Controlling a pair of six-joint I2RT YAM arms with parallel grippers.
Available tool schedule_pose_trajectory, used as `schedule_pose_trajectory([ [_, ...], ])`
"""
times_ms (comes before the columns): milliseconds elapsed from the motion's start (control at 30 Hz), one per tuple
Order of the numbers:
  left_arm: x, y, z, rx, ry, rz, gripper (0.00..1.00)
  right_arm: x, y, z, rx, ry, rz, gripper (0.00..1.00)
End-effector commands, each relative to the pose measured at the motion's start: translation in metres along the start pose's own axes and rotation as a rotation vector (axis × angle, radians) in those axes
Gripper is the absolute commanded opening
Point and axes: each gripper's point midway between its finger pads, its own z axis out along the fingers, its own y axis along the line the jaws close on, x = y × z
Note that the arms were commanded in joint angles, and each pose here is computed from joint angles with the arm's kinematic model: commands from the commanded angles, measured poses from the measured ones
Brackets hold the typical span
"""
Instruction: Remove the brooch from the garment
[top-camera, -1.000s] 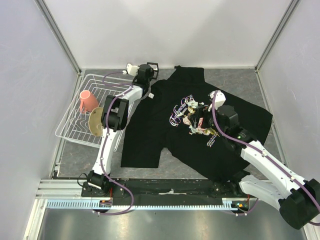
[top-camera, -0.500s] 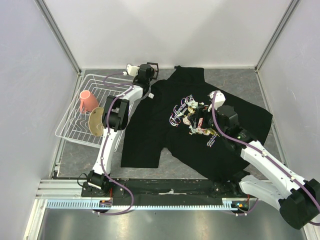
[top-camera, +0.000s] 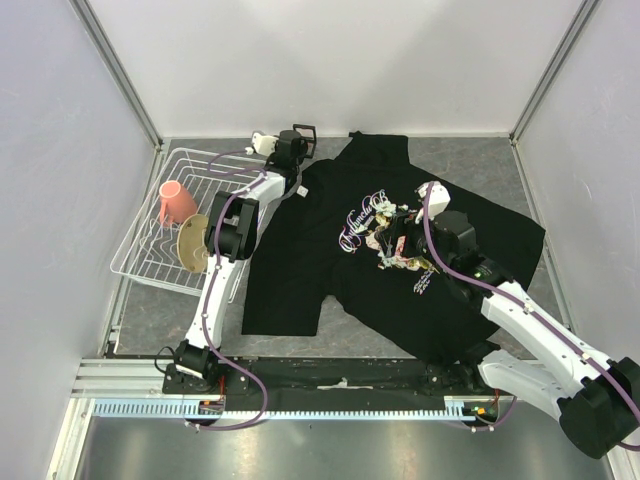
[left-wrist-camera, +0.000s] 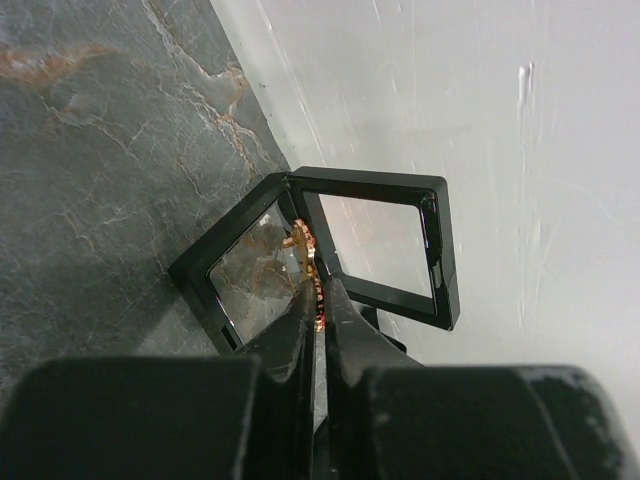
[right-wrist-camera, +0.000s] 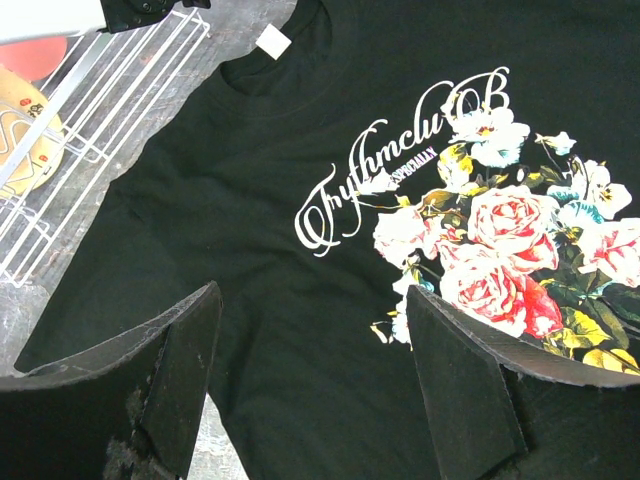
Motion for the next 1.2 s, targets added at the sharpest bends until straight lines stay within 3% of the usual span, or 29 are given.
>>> schedule_pose_trajectory([
  [0,-0.013,-0.018,0.004,0.04,-0.035,-0.054,0.15,-0.02,0.007,-0.001,-0.017,-0.055,-0.004,0.82],
  [200,-0.015,-0.028,-0.004,0.061,-0.016,-0.035,0.4,-0.019,0.008,-0.001,-0.022,-0.056,0.003,0.82],
  [433,-0.02,-0.033,-0.021,0.066,0.007,-0.017,0.56,-0.023,0.01,-0.003,-0.028,-0.072,0.012,0.82],
  [500,-0.023,-0.036,-0.025,0.071,0.01,-0.004,0.68,-0.021,0.014,-0.004,-0.051,-0.067,0.018,0.82],
  [767,-0.032,-0.062,-0.044,0.107,0.034,0.052,0.88,-0.023,0.021,-0.009,-0.086,-0.077,0.037,0.82],
  [933,-0.038,-0.076,-0.058,0.106,0.062,0.072,0.91,-0.023,0.023,-0.011,-0.098,-0.074,0.05,0.83],
  [1067,-0.033,-0.117,-0.084,0.196,0.141,0.125,0.92,-0.02,0.013,-0.01,-0.04,-0.058,0.057,0.84],
  [1167,-0.021,-0.17,-0.125,0.324,0.235,0.183,0.92,-0.014,-0.007,-0.009,0.07,-0.023,0.067,0.85],
])
